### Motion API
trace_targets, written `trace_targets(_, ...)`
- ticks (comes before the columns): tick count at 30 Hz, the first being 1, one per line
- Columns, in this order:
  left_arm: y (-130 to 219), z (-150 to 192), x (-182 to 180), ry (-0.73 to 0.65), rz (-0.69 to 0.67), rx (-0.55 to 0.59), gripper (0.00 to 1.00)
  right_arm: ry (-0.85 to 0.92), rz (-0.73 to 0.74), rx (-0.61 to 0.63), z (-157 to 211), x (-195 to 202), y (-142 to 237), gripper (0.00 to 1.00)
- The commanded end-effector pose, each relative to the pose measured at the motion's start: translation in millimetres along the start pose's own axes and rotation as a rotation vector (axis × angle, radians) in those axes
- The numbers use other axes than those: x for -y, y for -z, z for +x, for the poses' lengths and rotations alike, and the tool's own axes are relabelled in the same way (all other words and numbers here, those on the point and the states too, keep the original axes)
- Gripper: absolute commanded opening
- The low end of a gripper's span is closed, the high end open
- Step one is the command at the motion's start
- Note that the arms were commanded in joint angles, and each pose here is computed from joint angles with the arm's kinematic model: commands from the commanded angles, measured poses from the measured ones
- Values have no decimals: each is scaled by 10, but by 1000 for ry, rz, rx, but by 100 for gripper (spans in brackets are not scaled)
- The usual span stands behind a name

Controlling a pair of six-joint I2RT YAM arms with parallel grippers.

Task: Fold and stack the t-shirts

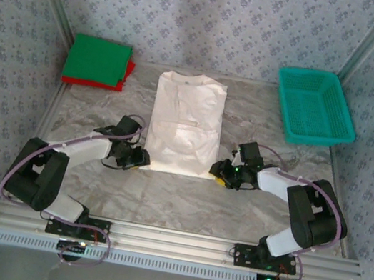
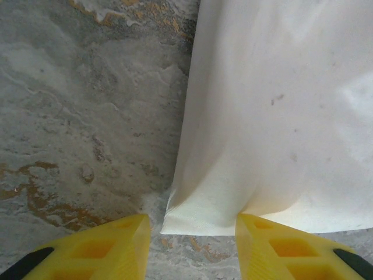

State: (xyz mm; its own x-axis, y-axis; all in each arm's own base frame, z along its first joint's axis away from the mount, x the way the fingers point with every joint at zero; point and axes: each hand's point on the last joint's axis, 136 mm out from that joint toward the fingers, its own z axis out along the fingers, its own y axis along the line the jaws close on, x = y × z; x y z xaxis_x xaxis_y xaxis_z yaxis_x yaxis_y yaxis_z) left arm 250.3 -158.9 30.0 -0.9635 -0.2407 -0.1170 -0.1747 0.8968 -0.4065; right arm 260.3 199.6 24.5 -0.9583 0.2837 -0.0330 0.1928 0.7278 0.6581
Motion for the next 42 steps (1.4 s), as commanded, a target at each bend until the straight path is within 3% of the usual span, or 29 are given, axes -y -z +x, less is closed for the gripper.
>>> trace_targets(1, 5, -5, 57, -14, 6, 0, 42, 52, -11, 11, -39, -47, -184, 44)
trace_targets(12, -180, 42, 293, -68, 19, -49, 42, 53, -6, 16, -24, -28, -172, 44)
trace_targets(16, -145, -7, 340, -78, 27, -28, 31, 51, -9, 18, -27, -30, -171, 44)
trace_targets(21, -64, -90, 394, -90, 32, 17, 11, 54, -35, 21, -40, -104, -147, 44)
trace_targets(27, -25, -132, 434, -99, 35, 29, 0, 54, -81, 19, -55, -284, -74, 44)
trace_targets(33, -7, -130, 430, -101, 35, 32, 0, 45, -71, 45, -100, -275, -89, 44)
trace_targets(36, -6, -118, 419, -102, 36, 34, 0, 45, -90, 47, -153, -319, -149, 35)
trace_targets(42, -9, -102, 402, -104, 35, 33, 0, 59, -117, 42, -231, -448, -242, 27)
